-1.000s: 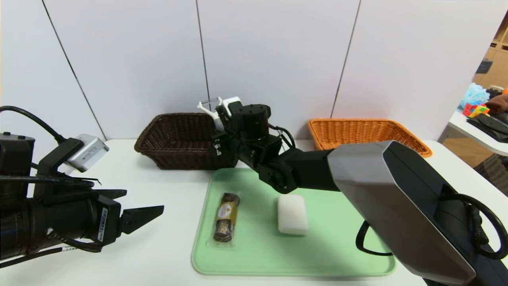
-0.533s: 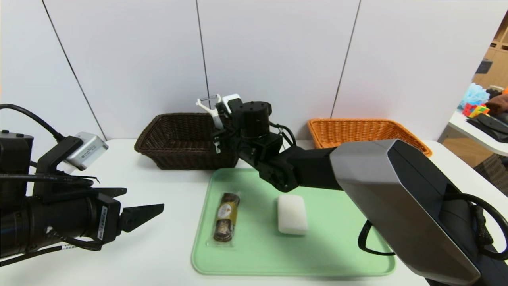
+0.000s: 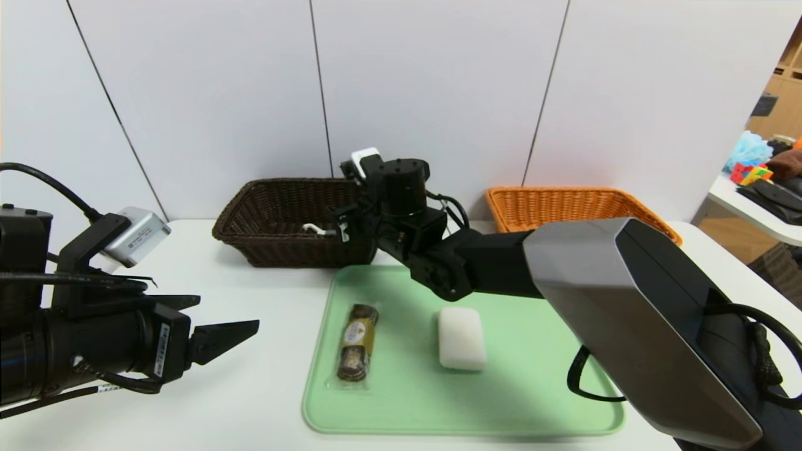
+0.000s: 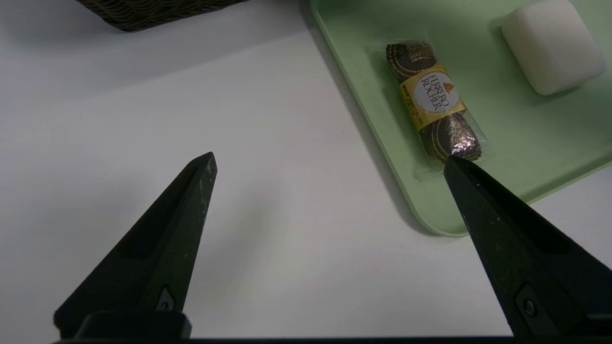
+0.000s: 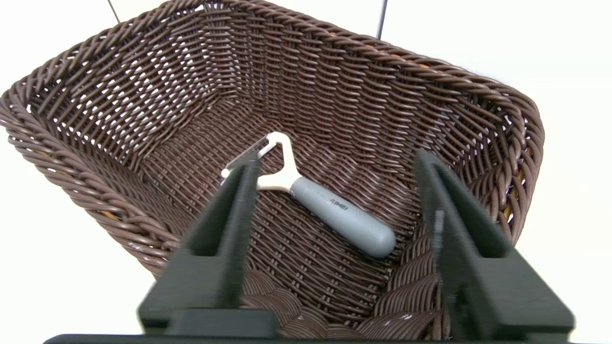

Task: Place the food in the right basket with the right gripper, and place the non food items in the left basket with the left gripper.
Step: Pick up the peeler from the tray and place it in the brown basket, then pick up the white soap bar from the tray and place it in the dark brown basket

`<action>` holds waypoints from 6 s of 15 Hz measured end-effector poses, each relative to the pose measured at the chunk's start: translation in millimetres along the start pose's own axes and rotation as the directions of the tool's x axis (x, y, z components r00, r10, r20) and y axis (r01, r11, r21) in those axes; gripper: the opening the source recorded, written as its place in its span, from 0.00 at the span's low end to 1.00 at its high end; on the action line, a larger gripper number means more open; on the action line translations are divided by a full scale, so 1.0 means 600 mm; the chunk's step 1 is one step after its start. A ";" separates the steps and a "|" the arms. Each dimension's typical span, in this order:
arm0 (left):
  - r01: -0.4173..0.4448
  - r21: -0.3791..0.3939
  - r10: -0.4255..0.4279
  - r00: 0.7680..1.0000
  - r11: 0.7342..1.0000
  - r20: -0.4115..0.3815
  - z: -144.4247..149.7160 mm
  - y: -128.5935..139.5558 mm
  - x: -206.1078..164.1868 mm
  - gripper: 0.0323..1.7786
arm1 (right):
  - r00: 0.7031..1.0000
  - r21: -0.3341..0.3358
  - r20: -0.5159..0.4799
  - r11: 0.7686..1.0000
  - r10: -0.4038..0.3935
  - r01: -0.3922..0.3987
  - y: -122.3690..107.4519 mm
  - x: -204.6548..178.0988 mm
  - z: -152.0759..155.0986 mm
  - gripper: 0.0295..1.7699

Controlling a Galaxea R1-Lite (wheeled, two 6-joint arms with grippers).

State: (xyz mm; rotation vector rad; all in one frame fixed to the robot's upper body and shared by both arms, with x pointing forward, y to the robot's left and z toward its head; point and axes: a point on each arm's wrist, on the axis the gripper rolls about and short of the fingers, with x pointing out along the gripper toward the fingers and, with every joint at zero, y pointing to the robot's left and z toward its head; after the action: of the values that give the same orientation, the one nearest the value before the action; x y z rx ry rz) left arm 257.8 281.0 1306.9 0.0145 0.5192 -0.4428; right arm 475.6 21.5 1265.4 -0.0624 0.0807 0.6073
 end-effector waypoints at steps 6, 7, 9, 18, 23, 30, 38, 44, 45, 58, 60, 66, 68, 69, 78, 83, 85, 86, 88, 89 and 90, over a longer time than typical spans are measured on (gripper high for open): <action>0.001 0.014 -0.003 0.996 1.000 0.090 0.017 0.000 -0.002 0.95 | 1.000 0.007 0.016 1.000 -0.024 0.024 -0.013 -0.026 0.050 0.82; 0.002 0.014 -0.003 0.995 1.000 0.096 0.021 -0.001 -0.003 0.95 | 0.999 0.008 0.011 0.999 -0.038 0.038 -0.019 -0.032 0.060 0.83; 0.003 0.014 -0.004 0.994 1.000 0.105 0.027 -0.001 -0.003 0.95 | 0.996 0.008 -0.025 0.997 -0.083 0.083 -0.036 -0.048 0.077 0.86; 0.006 -0.012 -0.004 0.993 1.000 0.118 0.050 0.001 0.010 0.95 | 0.941 0.047 -0.280 0.976 -0.191 0.212 -0.110 -0.160 0.137 0.93; 0.004 -0.016 -0.003 0.994 1.000 0.109 0.053 0.002 0.018 0.95 | 0.875 0.071 -0.429 0.957 -0.224 0.281 -0.118 -0.250 0.132 0.95; 0.013 -0.013 -0.012 0.996 1.000 0.086 0.062 0.003 0.041 0.95 | 0.794 0.052 -0.564 0.950 -0.226 0.308 -0.124 -0.417 0.097 0.96; 0.042 -0.001 -0.042 0.998 0.999 0.049 0.070 -0.008 0.073 0.95 | 0.761 0.113 -0.603 0.919 -0.240 0.379 -0.134 -0.509 0.060 0.96; 0.042 0.049 -0.041 0.999 0.998 -0.009 0.078 -0.080 0.139 0.95 | 0.737 0.105 -0.633 0.917 -0.237 0.385 -0.133 -0.520 0.038 0.96; 0.047 0.049 -0.046 0.999 0.998 -0.015 0.082 -0.097 0.152 0.95 | 0.734 0.104 -0.636 0.916 -0.237 0.386 -0.133 -0.520 0.036 0.96; -0.038 0.051 0.045 0.989 0.998 -0.143 0.088 -0.265 0.258 0.95 | 0.716 0.118 -0.655 0.904 -0.240 0.412 -0.134 -0.518 0.017 0.96; -0.057 0.038 0.063 0.983 0.998 -0.173 0.087 -0.285 0.270 0.95 | 0.720 0.121 -0.651 0.904 -0.239 0.410 -0.133 -0.518 0.012 0.96; -0.152 0.031 0.155 0.947 0.988 -0.282 0.085 -0.321 0.291 0.95 | 0.727 0.124 -0.643 0.903 -0.243 0.411 -0.133 -0.516 0.004 0.96; -0.161 0.031 0.163 0.939 0.986 -0.302 0.085 -0.328 0.298 0.95 | 0.723 0.123 -0.646 0.900 -0.247 0.418 -0.136 -0.517 0.003 0.96; -0.161 0.030 0.162 0.939 0.987 -0.303 0.086 -0.331 0.301 0.95 | 0.718 0.122 -0.649 0.896 -0.254 0.427 -0.139 -0.517 0.001 0.96; -0.195 -0.004 0.180 0.916 0.981 -0.359 0.088 -0.354 0.315 0.95 | 0.691 0.116 -0.663 0.872 -0.288 0.475 -0.158 -0.524 -0.008 0.96; -0.182 -0.025 0.160 0.913 0.983 -0.376 0.095 -0.374 0.307 0.95 | 0.693 0.117 -0.661 0.872 -0.289 0.475 -0.158 -0.525 -0.007 0.96; -0.166 -0.050 0.134 0.913 0.985 -0.386 0.096 -0.381 0.305 0.95 | 0.693 0.117 -0.661 0.872 -0.289 0.475 -0.158 -0.525 -0.007 0.96; -0.161 -0.061 0.125 0.910 0.985 -0.394 0.097 -0.385 0.304 0.95 | 0.693 0.118 -0.661 0.872 -0.289 0.475 -0.158 -0.525 -0.007 0.96; -0.164 -0.079 0.119 0.907 0.983 -0.405 0.092 -0.393 0.307 0.95 | 0.693 0.117 -0.661 0.872 -0.289 0.475 -0.158 -0.525 -0.007 0.96; -0.164 -0.085 0.116 0.905 0.983 -0.409 0.088 -0.398 0.310 0.95 | 0.693 0.118 -0.661 0.872 -0.289 0.475 -0.158 -0.525 -0.007 0.96; -0.164 -0.086 0.115 0.905 0.983 -0.410 0.085 -0.401 0.313 0.95 | 0.693 0.118 -0.660 0.872 -0.288 0.475 -0.158 -0.525 -0.007 0.96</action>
State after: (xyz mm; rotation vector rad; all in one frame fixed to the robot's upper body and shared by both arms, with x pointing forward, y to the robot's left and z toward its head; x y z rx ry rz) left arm 328.4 -19.5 1283.9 0.0288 0.9467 -0.2652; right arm 271.6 -235.3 1294.3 -0.0011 0.7949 0.1151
